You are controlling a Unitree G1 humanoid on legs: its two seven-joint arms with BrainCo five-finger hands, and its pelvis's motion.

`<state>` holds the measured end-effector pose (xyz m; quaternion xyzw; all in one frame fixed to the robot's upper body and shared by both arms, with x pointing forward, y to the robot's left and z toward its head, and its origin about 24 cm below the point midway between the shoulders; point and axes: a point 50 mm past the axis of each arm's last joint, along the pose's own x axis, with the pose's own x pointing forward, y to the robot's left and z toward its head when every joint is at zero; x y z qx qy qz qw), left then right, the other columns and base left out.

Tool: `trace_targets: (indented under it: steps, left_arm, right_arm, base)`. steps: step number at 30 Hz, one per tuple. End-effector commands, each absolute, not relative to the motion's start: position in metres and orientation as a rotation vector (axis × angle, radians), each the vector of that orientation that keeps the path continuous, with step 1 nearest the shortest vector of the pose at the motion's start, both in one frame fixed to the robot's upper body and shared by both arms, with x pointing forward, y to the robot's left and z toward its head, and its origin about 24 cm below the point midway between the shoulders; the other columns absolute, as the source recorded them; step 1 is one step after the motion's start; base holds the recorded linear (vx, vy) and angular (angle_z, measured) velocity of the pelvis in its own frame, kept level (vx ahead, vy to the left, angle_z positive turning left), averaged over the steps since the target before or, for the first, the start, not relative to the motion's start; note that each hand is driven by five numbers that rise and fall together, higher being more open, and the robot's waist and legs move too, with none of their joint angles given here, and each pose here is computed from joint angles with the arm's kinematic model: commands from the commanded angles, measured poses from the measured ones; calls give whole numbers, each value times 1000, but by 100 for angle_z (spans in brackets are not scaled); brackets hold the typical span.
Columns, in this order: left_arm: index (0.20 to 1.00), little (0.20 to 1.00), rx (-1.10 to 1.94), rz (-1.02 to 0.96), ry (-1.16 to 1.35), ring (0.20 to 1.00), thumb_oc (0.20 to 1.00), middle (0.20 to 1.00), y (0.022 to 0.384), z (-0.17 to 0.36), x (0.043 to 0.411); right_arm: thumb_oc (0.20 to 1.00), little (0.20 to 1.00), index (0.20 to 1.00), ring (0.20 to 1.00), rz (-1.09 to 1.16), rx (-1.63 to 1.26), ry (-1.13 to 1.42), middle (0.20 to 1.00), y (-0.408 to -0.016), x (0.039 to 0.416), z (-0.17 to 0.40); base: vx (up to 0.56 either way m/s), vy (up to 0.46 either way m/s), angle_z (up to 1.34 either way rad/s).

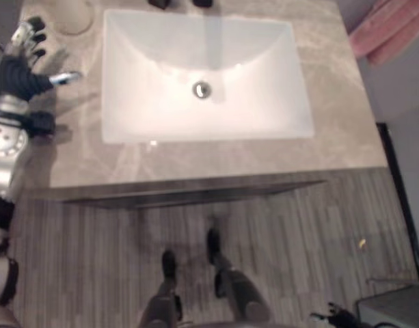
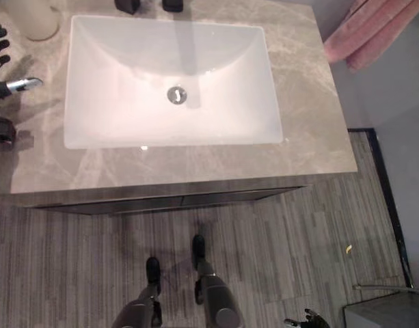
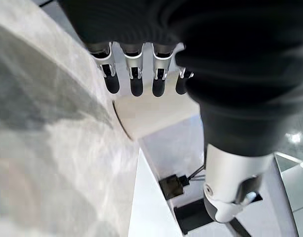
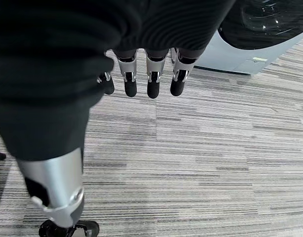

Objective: Put brush and paste in cup on sink, flatten towel.

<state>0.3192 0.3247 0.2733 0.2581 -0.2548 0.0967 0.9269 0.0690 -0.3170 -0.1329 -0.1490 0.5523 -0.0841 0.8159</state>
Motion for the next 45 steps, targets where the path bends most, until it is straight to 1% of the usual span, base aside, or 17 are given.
trace_targets:
  steps: [1,10,25,33,45]
  left_arm:
    - [1000,1000,523,267,-689,1000,1000,1000,329,322,312]
    - [1000,1000,516,310,-693,1000,1000,1000,334,333,315]
    - [1000,1000,509,333,-760,1000,1000,1000,327,367,318]
    - [1000,1000,505,361,-793,1000,1000,1000,327,385,317]
    - [1000,1000,489,394,-814,1000,1000,1000,328,399,316]
  right_arm:
    - [1000,1000,1000,1000,-244,-380,1279,1000,-342,41,-126]
    - [1000,1000,1000,1000,-241,-380,1267,1000,-343,44,-125]
    - [1000,1000,1000,1000,-248,-361,1232,1000,-344,53,-123]
    - [1000,1000,1000,1000,-261,-334,1240,1000,-344,45,-123]
    - [1000,1000,1000,1000,-291,-314,1208,1000,-348,52,-120]
  base:
    - [25,0,-4]
    - [30,6,-2]
    - [18,9,1]
    - [11,0,1]
    - [-5,-3,-1]
